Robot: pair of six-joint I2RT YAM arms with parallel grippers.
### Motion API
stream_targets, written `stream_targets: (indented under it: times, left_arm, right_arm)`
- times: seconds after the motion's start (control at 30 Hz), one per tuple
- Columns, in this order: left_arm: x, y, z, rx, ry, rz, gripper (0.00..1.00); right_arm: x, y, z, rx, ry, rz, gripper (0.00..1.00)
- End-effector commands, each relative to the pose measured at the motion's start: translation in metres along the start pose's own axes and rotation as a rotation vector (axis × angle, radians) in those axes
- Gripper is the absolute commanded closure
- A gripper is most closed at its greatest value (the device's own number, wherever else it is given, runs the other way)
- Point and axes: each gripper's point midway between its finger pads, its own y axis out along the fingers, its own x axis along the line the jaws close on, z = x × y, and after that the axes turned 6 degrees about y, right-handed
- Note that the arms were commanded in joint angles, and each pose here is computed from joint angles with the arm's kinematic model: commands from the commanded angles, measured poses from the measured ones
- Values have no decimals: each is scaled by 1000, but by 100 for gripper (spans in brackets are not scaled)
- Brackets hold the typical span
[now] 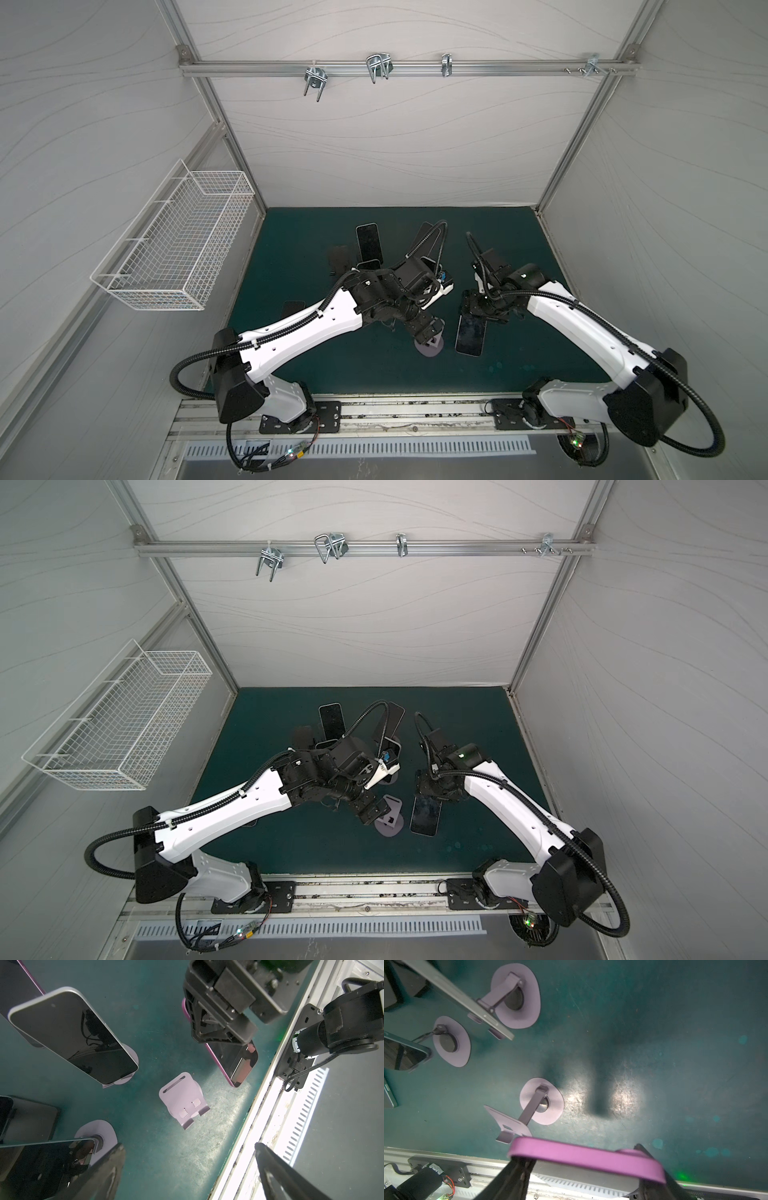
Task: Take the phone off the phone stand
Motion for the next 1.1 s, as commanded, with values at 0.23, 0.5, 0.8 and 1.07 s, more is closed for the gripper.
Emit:
stream_targets:
  times: [0.23,0.5,0.8,1.07]
  left_arm:
    - [-3,1,-20,-7,79,12,1]
    - [-4,4,-23,-1,104,15,1]
    - [-7,8,-26,-1,116,37,2]
    - [-9,11,-26,13,130,44,1]
  right_arm:
    - [-16,-7,4,13,-68,29,39]
    - [-24,-2,4,26,-92,59,39]
    - [-33,11,8,58,-119,91,39]
    - [-37,21,8,76,-150,118,39]
